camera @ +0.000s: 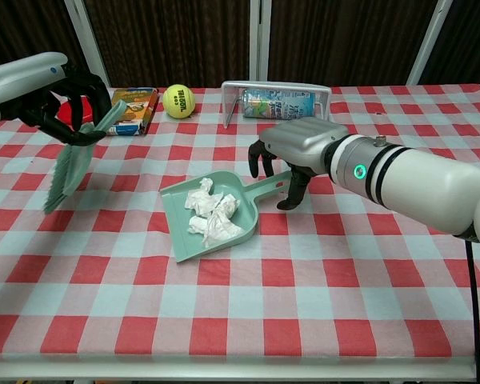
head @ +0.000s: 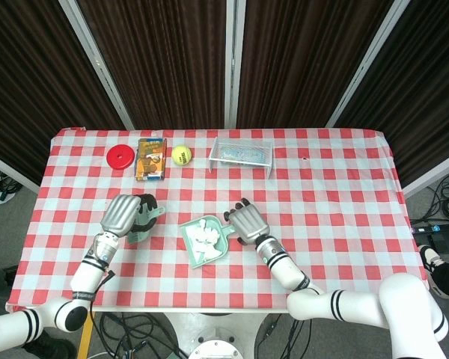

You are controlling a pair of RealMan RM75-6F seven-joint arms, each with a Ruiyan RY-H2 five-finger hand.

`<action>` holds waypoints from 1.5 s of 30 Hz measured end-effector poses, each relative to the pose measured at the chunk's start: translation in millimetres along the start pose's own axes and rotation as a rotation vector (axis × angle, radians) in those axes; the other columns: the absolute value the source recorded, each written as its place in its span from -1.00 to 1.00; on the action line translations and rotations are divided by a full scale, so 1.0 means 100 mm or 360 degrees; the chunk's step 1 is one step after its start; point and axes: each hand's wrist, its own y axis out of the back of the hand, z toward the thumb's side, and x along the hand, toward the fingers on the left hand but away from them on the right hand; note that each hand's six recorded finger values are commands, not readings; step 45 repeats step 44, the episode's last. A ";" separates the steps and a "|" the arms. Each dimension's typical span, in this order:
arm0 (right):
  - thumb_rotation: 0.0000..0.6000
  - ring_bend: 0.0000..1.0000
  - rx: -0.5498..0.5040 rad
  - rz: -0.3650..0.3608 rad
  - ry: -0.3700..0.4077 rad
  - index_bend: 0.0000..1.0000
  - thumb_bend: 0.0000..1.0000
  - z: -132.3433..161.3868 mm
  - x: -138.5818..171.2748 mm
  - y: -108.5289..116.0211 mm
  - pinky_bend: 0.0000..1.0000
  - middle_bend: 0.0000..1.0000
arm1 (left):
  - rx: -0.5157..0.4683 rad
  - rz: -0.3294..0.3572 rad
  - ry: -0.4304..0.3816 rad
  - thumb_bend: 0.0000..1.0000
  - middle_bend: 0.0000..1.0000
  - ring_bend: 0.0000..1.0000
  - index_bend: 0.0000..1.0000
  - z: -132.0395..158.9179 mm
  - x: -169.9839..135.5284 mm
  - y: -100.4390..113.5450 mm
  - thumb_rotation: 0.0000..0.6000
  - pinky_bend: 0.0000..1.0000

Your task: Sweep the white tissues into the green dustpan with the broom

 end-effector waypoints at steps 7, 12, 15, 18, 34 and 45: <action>1.00 -0.70 -0.0005 -0.0076 -0.0047 -0.54 -0.82 -0.20 0.16 0.23 -0.75 -0.39 | 0.0355 -0.0129 0.0098 -0.06 -0.09 0.02 -0.15 -0.15 0.08 -0.10 1.00 0.72; 1.00 -0.70 -0.0006 -0.0163 -0.0108 -0.57 -0.82 -0.49 0.38 0.49 -0.75 -0.40 | 0.0433 -0.0227 0.0157 -0.20 -0.17 -0.01 -0.33 -0.16 0.14 -0.19 1.00 0.72; 1.00 -0.70 -0.0026 -0.0215 -0.0147 -0.60 -0.82 -0.68 0.55 0.63 -0.75 -0.40 | 0.0409 -0.0252 0.0177 -0.29 -0.20 -0.01 -0.38 -0.14 0.15 -0.22 1.00 0.72; 1.00 -0.70 -0.0042 -0.0275 -0.0195 -0.60 -0.82 -0.93 0.75 0.75 -0.75 -0.40 | 0.0317 -0.0228 0.0182 -0.40 -0.20 -0.02 -0.39 -0.11 0.14 -0.18 1.00 0.72; 1.00 -1.00 -0.0088 -0.0503 -0.0548 -0.98 -0.56 -2.11 2.25 0.81 -1.00 -0.81 | 0.0222 0.0299 0.0462 -0.63 -0.45 -0.58 -0.43 -1.18 -0.91 0.69 1.00 -0.42; 1.00 -1.00 -0.0275 -0.0663 -0.0695 -1.00 -0.50 -2.30 3.12 0.51 -1.00 -0.80 | 0.0331 0.0397 0.0669 -0.70 -0.46 -0.60 -0.43 -1.61 -1.93 0.64 1.00 -0.50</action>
